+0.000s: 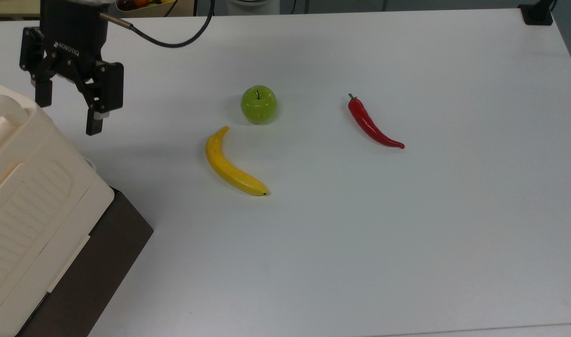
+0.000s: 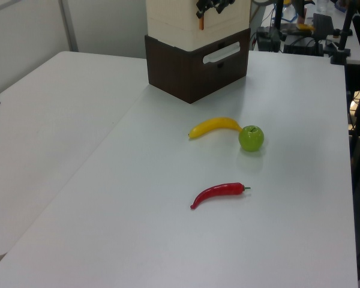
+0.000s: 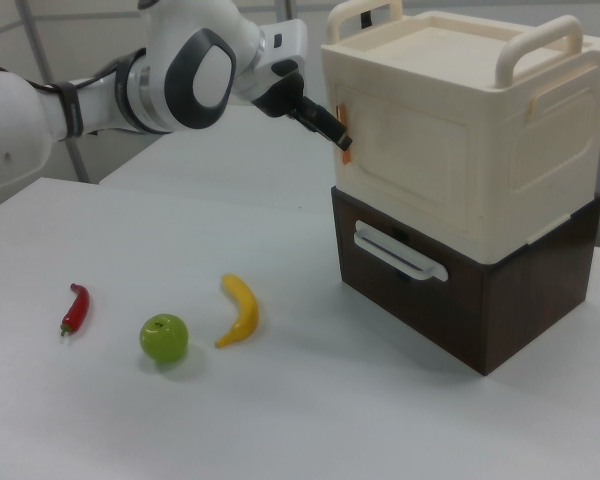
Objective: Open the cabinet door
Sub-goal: 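Lower the gripper onto the orange door handle and close on it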
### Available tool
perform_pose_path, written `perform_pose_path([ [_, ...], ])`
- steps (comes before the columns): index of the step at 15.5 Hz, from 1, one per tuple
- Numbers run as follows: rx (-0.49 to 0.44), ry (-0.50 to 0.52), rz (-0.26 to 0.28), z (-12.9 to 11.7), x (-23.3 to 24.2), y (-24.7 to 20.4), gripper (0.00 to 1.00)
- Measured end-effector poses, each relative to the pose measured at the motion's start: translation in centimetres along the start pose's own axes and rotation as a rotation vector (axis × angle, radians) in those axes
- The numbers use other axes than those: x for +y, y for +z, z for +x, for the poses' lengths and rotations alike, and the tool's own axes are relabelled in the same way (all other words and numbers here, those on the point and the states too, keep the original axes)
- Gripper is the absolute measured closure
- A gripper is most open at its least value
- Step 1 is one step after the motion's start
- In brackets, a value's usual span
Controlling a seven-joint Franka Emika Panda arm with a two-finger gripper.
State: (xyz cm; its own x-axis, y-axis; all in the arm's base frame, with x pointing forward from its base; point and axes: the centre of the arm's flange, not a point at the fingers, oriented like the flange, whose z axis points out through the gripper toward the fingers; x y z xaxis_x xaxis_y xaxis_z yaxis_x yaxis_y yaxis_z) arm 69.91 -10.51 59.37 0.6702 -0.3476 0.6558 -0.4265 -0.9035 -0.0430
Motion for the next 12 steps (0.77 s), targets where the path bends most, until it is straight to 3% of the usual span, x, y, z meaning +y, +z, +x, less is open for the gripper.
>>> perform_pose_path([
  [3, 0.039, -0.008, 0.014, 0.0, -0.3, 0.8, 0.07],
  [4, 0.047, -0.016, 0.011, 0.0, -0.4, 1.0, 0.15],
  [6, 0.057, -0.037, 0.000, -0.1, -0.4, 1.6, 0.19],
  [8, 0.063, -0.054, -0.008, -0.3, -0.5, 2.0, 0.32],
  [9, 0.065, -0.061, -0.011, -0.3, -0.6, 2.0, 0.33],
  [12, 0.067, -0.069, -0.014, -0.3, -0.7, 2.0, 0.58],
])
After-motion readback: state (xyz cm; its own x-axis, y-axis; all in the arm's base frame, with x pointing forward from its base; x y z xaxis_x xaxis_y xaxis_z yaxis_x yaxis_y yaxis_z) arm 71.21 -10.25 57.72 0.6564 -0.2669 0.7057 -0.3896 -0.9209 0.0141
